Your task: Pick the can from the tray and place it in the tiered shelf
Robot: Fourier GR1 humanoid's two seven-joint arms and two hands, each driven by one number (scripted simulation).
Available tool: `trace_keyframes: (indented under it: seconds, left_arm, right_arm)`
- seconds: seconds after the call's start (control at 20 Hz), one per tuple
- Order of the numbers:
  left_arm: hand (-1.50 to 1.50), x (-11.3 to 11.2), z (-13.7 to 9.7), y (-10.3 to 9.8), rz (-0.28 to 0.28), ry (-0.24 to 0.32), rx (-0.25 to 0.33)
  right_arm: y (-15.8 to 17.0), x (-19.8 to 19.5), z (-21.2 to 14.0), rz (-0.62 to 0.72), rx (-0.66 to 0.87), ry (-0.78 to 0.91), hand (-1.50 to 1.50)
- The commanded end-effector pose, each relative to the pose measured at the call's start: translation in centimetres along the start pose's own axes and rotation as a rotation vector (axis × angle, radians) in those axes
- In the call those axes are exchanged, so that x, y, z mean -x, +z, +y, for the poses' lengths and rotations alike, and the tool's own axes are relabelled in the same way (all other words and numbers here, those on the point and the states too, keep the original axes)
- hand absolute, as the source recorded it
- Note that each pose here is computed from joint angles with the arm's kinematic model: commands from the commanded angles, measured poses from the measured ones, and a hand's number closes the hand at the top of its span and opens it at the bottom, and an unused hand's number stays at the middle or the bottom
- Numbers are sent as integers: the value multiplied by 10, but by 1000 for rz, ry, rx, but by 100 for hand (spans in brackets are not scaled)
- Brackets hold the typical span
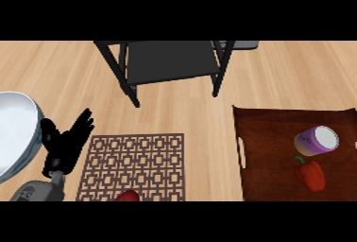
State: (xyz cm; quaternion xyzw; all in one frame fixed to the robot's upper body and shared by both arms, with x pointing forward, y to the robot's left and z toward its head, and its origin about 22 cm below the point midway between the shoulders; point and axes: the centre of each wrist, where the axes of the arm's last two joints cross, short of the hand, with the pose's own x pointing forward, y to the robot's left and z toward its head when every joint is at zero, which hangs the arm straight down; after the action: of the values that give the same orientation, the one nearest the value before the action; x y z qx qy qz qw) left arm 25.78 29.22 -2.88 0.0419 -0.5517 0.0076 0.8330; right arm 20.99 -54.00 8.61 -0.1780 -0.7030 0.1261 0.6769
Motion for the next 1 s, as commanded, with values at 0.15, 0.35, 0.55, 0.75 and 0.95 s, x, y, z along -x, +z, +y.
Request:
trace_keyframes:
  seconds: [0.15, 0.35, 0.55, 0.75, 0.95]
  left_arm:
    - [0, 2, 8, 0, 60, 17, -18]
    - [0, -1, 3, 14, 45, 15, -31]
    - [0, -10, -2, 10, 60, 28, -8]
    - [0, 7, 5, 9, 56, 17, -32]
    - [0, -2, -4, -7, 52, 12, -22]
  right_arm:
    - [-5, -26, -46, 4, -243, 40, -150]
    - [-16, -51, -36, 51, -370, 121, -150]
    - [-44, -77, -3, 121, -377, 235, -150]
    - [-61, -102, 38, 173, -316, 292, -150]
    - [-54, -109, 53, 226, -264, 380, -150]
